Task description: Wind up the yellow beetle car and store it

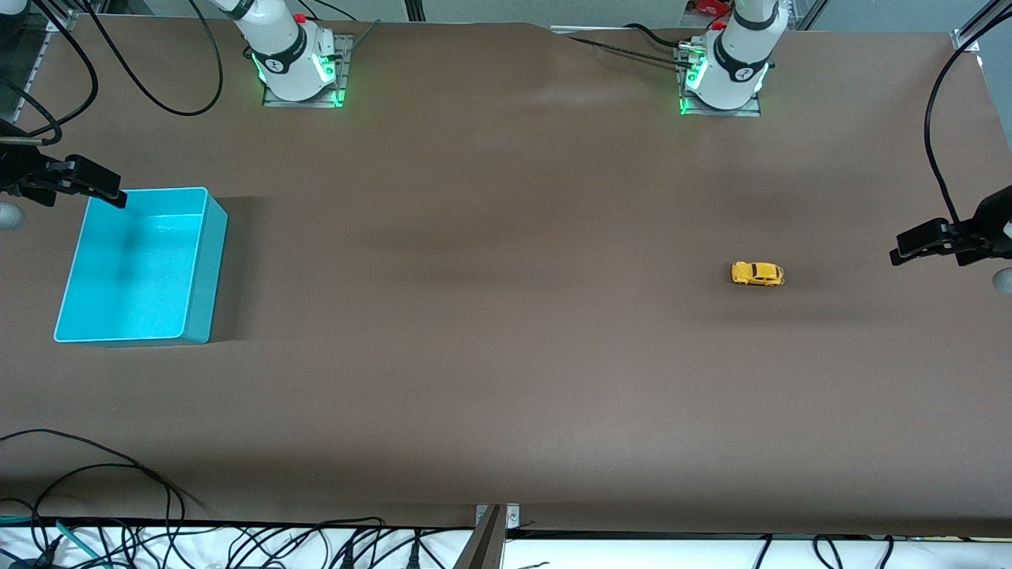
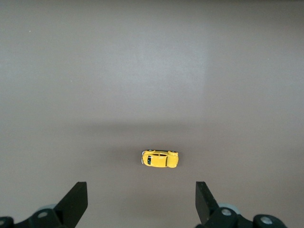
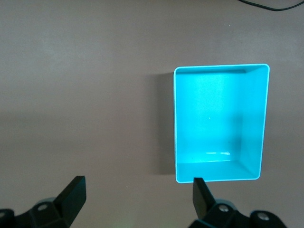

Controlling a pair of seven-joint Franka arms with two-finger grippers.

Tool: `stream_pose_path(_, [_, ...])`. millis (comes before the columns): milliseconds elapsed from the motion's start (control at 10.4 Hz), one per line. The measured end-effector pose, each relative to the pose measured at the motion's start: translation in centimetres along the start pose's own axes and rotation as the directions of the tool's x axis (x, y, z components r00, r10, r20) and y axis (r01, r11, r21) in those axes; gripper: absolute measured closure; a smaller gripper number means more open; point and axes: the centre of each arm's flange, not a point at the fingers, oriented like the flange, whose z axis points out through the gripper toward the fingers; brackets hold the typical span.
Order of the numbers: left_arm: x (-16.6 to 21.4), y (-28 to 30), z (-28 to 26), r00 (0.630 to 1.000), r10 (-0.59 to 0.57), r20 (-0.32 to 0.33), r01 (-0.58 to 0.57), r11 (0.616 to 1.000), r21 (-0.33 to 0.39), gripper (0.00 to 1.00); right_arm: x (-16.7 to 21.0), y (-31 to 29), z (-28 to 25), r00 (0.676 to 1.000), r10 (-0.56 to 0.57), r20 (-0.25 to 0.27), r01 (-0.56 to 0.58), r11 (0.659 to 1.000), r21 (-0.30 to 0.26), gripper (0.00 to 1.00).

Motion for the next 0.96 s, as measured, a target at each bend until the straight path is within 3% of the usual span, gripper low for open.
stream_pose_path(961, [-0.4, -0.8, 1.1, 0.999, -0.020, 0.046, 0.020, 1.000, -0.004, 0.00, -0.1, -0.1, -0.6, 1.000, 0.000, -0.015, 0.000, 1.000, 0.000, 0.00])
